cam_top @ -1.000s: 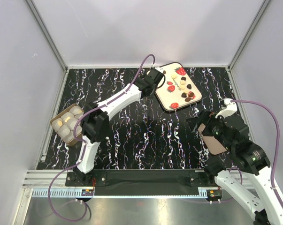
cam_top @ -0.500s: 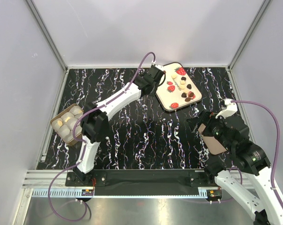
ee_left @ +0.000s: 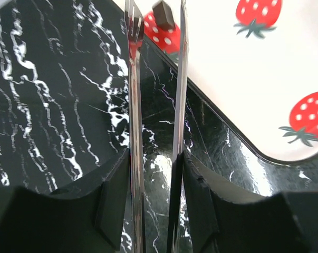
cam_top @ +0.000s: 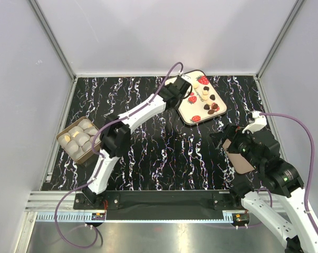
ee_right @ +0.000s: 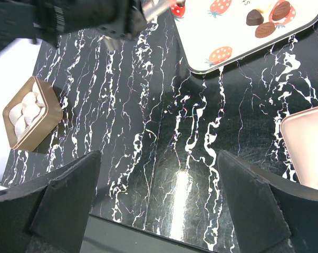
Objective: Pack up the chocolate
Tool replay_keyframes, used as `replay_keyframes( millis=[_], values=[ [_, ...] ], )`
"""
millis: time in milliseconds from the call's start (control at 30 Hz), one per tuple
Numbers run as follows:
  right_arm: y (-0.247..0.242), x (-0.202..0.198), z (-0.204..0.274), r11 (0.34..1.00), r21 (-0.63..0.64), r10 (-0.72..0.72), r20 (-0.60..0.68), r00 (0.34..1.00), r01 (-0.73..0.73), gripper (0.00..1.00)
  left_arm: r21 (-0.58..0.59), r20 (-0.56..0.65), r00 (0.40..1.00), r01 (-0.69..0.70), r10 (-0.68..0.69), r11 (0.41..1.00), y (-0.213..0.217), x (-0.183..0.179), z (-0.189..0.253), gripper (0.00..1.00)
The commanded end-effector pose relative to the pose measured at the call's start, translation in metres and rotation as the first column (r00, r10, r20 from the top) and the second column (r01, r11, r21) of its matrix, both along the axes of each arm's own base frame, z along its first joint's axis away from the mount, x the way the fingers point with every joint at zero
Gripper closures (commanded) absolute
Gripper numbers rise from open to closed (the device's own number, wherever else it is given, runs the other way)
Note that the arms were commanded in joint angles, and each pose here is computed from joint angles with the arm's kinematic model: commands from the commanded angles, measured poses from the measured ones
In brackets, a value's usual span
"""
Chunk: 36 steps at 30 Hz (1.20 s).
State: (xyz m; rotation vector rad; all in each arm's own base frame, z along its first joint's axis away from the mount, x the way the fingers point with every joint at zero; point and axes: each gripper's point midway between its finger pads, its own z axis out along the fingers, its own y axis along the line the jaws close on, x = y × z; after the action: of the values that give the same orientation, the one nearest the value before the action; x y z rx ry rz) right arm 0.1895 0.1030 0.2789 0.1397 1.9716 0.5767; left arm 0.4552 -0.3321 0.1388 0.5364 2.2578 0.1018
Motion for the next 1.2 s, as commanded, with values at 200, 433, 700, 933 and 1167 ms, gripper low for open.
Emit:
replay_keyframes(
  millis=[200, 433, 700, 933, 1167],
  values=[
    [-0.007, 0.006, 0.005, 0.999, -0.031, -0.034, 0.034, 0.999, 0.035, 0.0, 0.026, 0.05, 0.999, -0.009, 0.008, 1.0, -0.01, 0.02, -0.014, 0.54],
    [-0.007, 0.008, 0.004, 0.999, -0.04, -0.034, 0.036, 0.999, 0.035, 0.0, 0.033, 0.05, 0.999, -0.013, 0.011, 0.999, -0.01, 0.017, -0.012, 0.57],
    [-0.004, 0.009, 0.003, 0.999, -0.03, -0.029, 0.036, 0.999, 0.03, 0.0, 0.071, 0.046, 0.999, 0.013, -0.017, 0.997, -0.013, 0.005, -0.008, 0.62],
    [-0.009, 0.005, 0.004, 0.999, -0.032, -0.039, 0.046, 0.998, 0.041, 0.0, 0.081, 0.026, 1.0, 0.013, -0.016, 0.997, -0.011, 0.0, -0.012, 0.63],
    [-0.009, 0.004, 0.005, 0.999, -0.033, -0.037, 0.047, 0.998, 0.039, 0.0, 0.096, 0.014, 1.0, 0.015, -0.017, 0.995, -0.01, -0.005, -0.014, 0.63]
  ],
)
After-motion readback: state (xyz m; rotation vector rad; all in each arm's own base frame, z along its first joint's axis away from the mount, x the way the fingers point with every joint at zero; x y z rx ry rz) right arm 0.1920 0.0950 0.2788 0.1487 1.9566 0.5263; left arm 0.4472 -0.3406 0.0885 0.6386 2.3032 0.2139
